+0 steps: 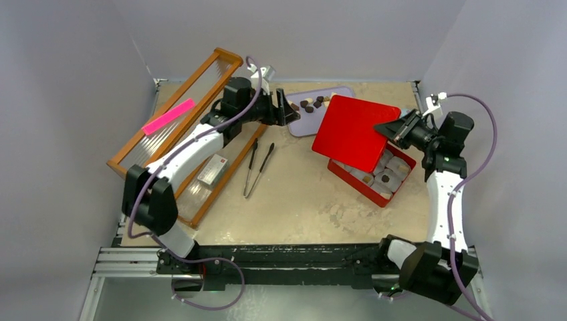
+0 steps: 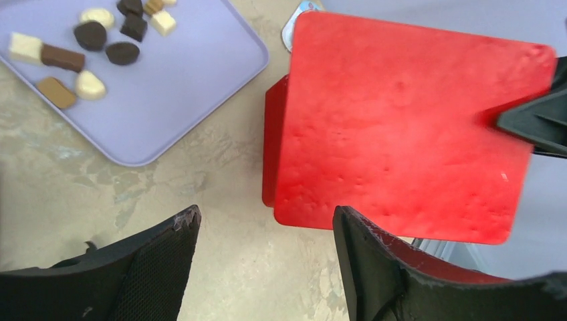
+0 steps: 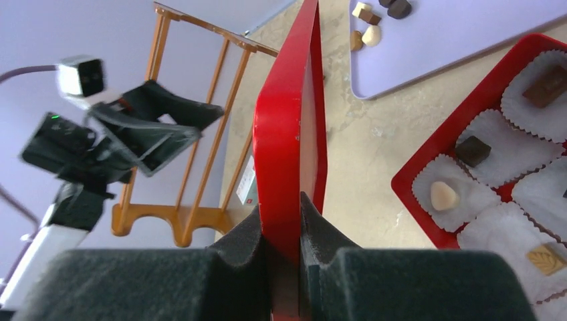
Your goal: Pack the chocolate
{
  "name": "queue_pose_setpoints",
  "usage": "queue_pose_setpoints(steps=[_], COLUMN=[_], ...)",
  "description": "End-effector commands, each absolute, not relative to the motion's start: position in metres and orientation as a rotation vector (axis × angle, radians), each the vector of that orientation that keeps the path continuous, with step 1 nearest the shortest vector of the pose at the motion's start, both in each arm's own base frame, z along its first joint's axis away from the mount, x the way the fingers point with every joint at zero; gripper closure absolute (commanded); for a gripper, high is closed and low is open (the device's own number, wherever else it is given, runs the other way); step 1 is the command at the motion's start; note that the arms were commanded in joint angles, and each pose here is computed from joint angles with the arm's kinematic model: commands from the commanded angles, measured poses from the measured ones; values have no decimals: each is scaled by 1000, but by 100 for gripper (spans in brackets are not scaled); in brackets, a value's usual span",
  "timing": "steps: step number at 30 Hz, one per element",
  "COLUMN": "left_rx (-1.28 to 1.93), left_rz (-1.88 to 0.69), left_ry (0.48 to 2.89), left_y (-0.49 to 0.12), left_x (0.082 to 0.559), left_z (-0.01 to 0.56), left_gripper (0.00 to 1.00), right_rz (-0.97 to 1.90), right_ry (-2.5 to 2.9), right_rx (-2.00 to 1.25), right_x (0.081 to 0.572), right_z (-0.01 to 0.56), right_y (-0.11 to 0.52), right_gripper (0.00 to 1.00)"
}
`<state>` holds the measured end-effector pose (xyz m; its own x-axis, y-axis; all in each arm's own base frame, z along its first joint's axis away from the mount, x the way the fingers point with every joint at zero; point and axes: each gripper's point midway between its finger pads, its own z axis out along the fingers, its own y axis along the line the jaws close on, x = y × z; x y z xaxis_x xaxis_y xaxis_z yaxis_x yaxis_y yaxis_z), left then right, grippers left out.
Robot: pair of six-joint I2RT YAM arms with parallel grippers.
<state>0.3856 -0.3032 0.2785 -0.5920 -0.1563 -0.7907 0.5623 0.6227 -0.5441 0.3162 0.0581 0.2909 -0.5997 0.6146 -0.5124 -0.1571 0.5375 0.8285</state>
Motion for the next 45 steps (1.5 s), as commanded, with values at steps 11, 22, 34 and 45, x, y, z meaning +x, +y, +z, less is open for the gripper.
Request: queue_pose_setpoints(steps=[11,22,34,45], left_rx=[351,476,611,678], left_rz=[-1178,-1231,-1228,-1293], left_ry=[1958,1979,2012,1988], left_y=[-376,-433,-455,-470], left_x=[426,424,414,401], left_z=[213,164,114,103], left_gripper=[37,42,48,47], right_rz=[1214,1152,1133,1051], right_ry=[1969,1986,1979,2030], right_rx=[632,747,843,932], right_x=[322,335,334,328], right_z=[265,235,213,192], right_y=[16,-7,-32,-44], right_gripper=[97,100,98,79])
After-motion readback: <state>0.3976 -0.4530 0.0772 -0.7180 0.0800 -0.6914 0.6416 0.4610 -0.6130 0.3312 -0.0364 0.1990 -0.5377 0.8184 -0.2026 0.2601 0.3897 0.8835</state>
